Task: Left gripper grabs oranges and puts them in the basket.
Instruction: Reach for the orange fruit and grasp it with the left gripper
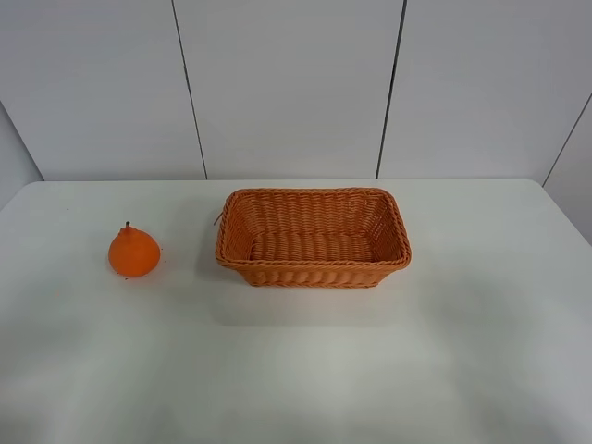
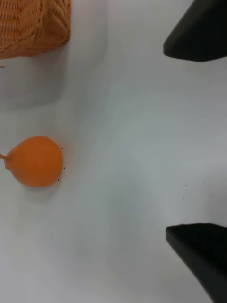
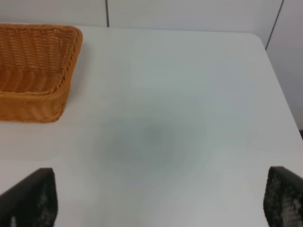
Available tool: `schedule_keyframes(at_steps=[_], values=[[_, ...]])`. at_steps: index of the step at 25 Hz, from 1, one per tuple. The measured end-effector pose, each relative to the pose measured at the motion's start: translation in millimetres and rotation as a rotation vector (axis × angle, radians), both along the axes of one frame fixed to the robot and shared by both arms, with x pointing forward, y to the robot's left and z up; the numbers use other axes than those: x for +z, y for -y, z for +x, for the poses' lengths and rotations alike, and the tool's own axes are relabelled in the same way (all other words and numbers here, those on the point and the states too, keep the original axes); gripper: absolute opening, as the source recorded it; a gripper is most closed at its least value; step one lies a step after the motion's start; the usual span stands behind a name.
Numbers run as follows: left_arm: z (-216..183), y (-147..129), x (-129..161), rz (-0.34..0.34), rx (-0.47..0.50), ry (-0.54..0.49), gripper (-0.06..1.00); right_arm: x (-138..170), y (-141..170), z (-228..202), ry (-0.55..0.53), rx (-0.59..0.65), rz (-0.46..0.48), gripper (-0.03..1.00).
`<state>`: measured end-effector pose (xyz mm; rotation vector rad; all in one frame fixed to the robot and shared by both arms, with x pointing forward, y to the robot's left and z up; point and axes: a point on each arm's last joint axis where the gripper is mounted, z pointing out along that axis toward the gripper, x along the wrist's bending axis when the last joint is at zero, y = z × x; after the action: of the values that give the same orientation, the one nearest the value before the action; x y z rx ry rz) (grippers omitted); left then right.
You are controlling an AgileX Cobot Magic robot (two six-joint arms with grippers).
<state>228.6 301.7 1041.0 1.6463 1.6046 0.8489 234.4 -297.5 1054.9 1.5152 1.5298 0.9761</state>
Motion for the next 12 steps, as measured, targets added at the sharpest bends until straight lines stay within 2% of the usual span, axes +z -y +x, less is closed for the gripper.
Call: schedule_keyframes(at_steps=[8,12], values=[[0.0,0.0,0.0,0.000,0.000,0.000,0.81,0.0,0.0,0.0,0.000,0.000,0.000,0.69],[-0.1,0.0,9.9,-0.003,0.001,0.054,0.81,0.0,0.0,0.0,0.000,0.000,0.000,0.69]])
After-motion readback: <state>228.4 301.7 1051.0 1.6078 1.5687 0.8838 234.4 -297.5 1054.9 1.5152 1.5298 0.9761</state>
